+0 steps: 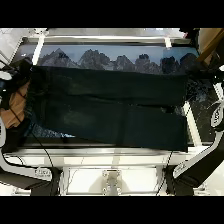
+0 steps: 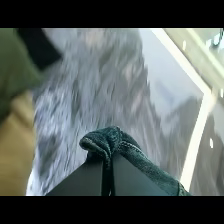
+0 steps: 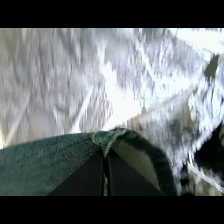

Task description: Fold the clothes and pants, and hang the long-sleeved shirts on hangers.

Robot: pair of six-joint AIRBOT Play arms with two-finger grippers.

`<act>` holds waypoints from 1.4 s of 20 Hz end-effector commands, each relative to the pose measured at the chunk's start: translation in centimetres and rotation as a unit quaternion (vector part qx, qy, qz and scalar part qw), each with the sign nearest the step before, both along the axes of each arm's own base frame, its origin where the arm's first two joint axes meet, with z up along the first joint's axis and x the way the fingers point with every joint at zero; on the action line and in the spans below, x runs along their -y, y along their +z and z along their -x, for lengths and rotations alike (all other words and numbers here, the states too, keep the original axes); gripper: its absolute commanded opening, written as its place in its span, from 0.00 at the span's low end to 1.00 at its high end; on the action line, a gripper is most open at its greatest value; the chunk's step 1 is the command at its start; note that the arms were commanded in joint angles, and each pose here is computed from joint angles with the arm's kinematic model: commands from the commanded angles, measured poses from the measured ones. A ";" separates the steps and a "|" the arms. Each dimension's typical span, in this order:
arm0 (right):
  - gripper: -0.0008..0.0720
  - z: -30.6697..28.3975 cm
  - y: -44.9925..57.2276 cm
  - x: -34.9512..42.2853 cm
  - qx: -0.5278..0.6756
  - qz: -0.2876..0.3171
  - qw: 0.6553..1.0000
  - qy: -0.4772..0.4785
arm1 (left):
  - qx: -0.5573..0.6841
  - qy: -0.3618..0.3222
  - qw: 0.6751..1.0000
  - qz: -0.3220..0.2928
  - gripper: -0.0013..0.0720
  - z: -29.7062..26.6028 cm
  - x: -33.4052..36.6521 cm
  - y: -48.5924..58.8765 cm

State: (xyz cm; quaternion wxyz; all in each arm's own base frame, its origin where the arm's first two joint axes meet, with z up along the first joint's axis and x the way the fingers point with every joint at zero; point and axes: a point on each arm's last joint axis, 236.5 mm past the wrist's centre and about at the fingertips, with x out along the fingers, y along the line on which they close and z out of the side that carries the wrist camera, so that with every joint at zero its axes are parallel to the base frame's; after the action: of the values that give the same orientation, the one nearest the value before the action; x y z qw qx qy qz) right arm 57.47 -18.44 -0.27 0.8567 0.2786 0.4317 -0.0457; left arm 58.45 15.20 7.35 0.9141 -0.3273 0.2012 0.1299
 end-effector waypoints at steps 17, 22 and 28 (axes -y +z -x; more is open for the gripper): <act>0.58 23.3 10.4 -3.0 -0.053 -0.009 0.994 0.090 | -0.282 -0.034 0.957 -0.062 0.85 30.1 -0.1 -1.4; 0.58 28.1 6.7 -7.4 -0.071 -0.051 0.993 0.080 | -0.291 -0.001 0.957 0.008 0.65 30.5 -0.8 -7.9; 0.58 28.6 10.4 -9.1 -0.021 -0.025 0.996 0.082 | -0.287 -0.030 0.951 0.114 0.63 27.0 0.9 -13.7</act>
State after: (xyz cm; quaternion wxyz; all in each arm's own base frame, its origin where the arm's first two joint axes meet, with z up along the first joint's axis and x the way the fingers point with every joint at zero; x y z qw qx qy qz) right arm 29.36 -10.39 8.82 0.8288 0.2686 0.4902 0.0254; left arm 29.99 15.50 -3.91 0.7935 -0.3245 0.4770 0.1938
